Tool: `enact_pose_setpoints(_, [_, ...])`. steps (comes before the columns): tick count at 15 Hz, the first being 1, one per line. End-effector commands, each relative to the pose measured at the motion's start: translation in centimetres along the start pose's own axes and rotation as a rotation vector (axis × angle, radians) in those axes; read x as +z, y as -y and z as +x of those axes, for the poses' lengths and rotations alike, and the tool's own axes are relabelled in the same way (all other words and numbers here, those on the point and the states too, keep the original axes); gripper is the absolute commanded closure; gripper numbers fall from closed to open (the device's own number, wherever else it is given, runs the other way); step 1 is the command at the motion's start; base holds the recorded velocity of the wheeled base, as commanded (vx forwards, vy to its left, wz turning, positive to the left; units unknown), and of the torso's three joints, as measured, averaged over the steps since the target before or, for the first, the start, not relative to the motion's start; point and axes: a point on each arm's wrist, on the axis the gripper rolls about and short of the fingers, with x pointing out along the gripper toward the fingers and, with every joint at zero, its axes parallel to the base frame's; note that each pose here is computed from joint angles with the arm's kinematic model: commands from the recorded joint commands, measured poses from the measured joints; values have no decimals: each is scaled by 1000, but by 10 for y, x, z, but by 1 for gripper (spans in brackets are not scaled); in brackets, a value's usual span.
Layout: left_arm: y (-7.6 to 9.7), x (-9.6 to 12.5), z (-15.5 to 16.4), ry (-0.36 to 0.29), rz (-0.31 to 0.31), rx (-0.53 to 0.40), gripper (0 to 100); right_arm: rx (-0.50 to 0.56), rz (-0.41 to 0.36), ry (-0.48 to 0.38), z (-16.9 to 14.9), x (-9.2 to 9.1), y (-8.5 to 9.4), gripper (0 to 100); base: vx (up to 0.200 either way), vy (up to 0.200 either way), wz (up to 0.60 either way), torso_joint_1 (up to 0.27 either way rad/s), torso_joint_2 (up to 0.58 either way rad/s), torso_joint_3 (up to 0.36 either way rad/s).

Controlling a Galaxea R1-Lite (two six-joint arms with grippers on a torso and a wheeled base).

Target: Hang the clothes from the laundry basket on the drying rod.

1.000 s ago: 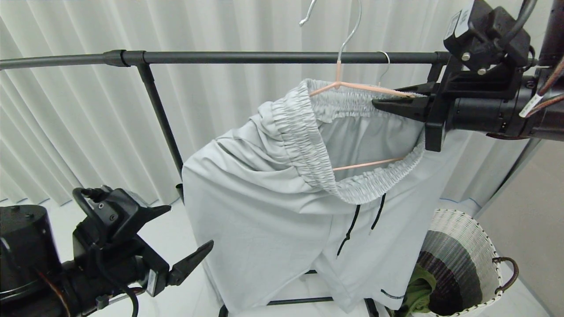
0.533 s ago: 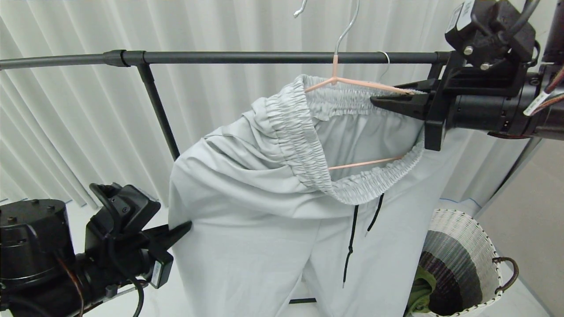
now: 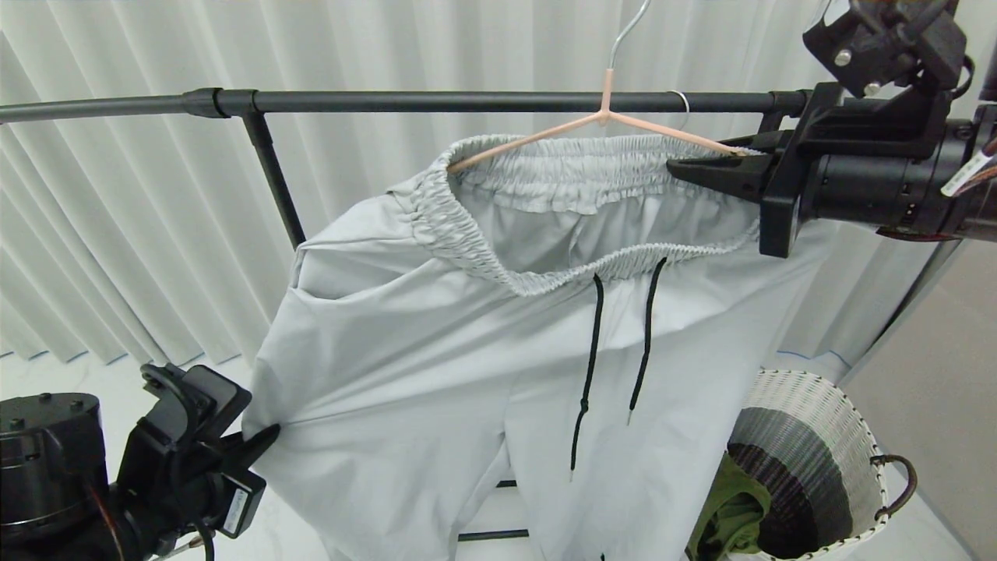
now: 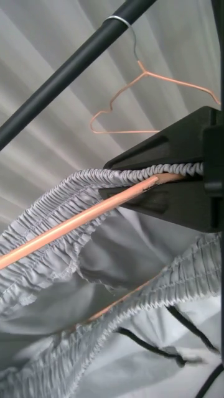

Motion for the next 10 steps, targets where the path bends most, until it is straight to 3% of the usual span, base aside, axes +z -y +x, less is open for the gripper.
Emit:
enact_pose_setpoints(1, [-1, -5, -1, -22, 23, 7, 100, -3, -1, 4, -1, 1, 0, 100, 0, 0, 0, 0, 0, 0])
enact_pose_setpoints(5, [-2, -5, -3, -18, 35, 15, 100, -17, 9, -6, -1, 0, 1, 100, 0, 0, 0, 0, 0, 0])
enact_pose_setpoints(6, [-2, -5, -4, -15, 36, 17, 0, -17, 9, -6, -1, 0, 1, 100, 0, 0, 0, 0, 0, 0])
enact_pose_setpoints(10, [-2, -3, -9, 16, 34, 24, 0, -17, 10, -12, 0, -1, 0, 100, 0, 0, 0, 0, 0, 0])
